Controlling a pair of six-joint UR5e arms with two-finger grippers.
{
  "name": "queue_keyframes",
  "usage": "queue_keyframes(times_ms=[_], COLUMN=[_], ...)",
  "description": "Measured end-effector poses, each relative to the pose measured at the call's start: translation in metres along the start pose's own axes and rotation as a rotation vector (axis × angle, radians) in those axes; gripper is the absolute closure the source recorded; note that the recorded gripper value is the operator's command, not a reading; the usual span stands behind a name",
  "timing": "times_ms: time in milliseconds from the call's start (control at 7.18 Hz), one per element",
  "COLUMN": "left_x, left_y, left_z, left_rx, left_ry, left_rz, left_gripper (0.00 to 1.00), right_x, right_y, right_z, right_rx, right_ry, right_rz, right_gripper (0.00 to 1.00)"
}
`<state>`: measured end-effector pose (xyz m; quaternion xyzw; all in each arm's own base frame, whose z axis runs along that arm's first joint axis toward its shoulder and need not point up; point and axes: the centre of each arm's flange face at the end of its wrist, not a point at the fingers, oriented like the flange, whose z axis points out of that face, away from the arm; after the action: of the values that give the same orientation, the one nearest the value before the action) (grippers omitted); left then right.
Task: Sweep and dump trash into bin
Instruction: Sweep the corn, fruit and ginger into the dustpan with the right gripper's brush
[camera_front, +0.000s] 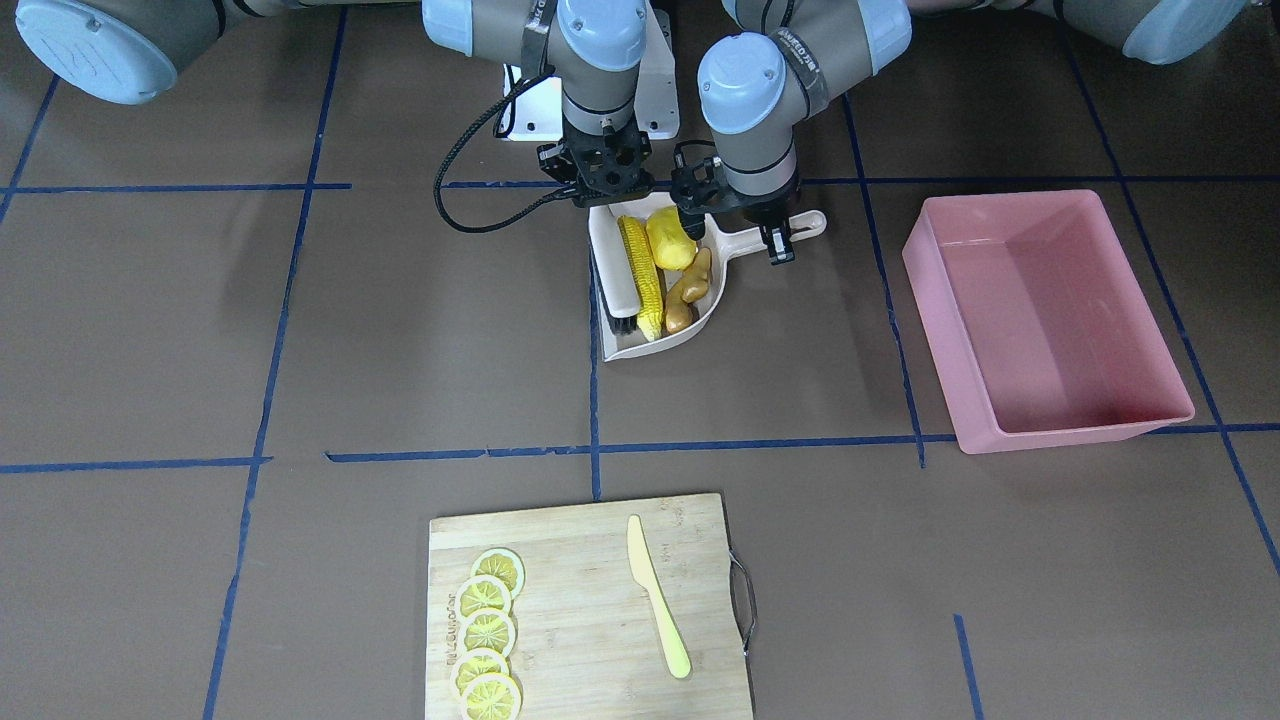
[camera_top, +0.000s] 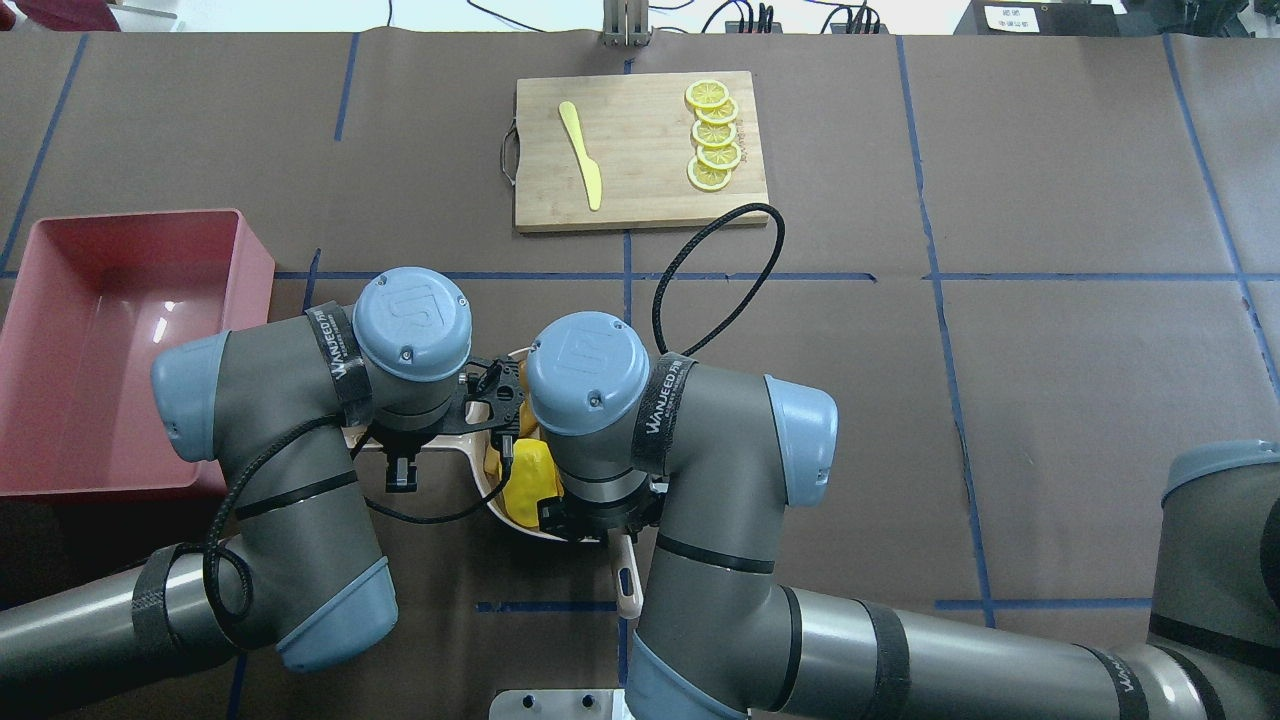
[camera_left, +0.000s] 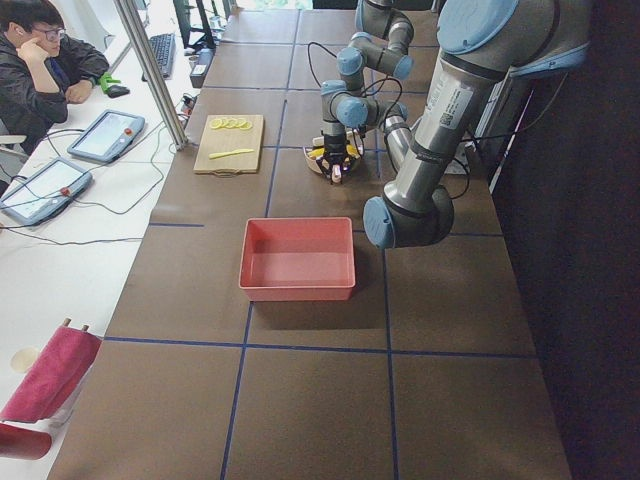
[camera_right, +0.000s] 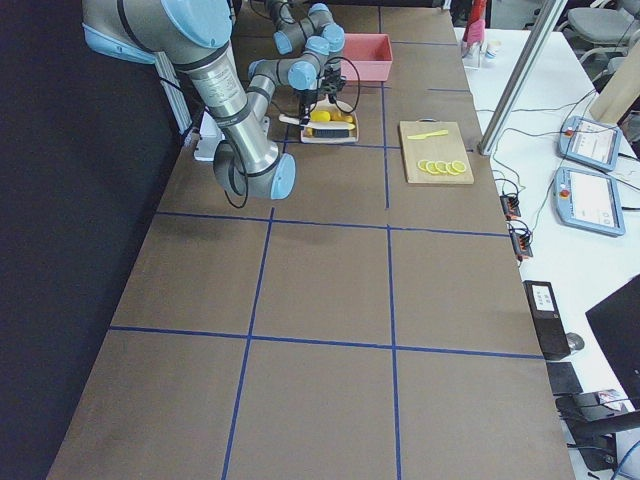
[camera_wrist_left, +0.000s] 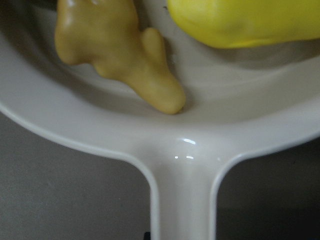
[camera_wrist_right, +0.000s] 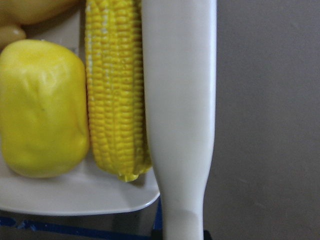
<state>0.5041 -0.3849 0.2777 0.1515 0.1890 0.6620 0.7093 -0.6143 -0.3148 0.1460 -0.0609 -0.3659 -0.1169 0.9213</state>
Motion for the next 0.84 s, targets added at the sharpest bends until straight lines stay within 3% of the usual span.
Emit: queue_keyframes(times_ms=[835], left_x=[-0.007], left_y=[0.003], left_z=[0.023], left_rx=[0.081], left_ry=[-0.023], left_rz=[0.02], left_gripper=[1.0], right_x=[0.006], right_y=[-0.008], right_z=[-0.016], right_rx=[0.023], right_ry=[-0.036], right_rz=[0.024], right_gripper=[1.0])
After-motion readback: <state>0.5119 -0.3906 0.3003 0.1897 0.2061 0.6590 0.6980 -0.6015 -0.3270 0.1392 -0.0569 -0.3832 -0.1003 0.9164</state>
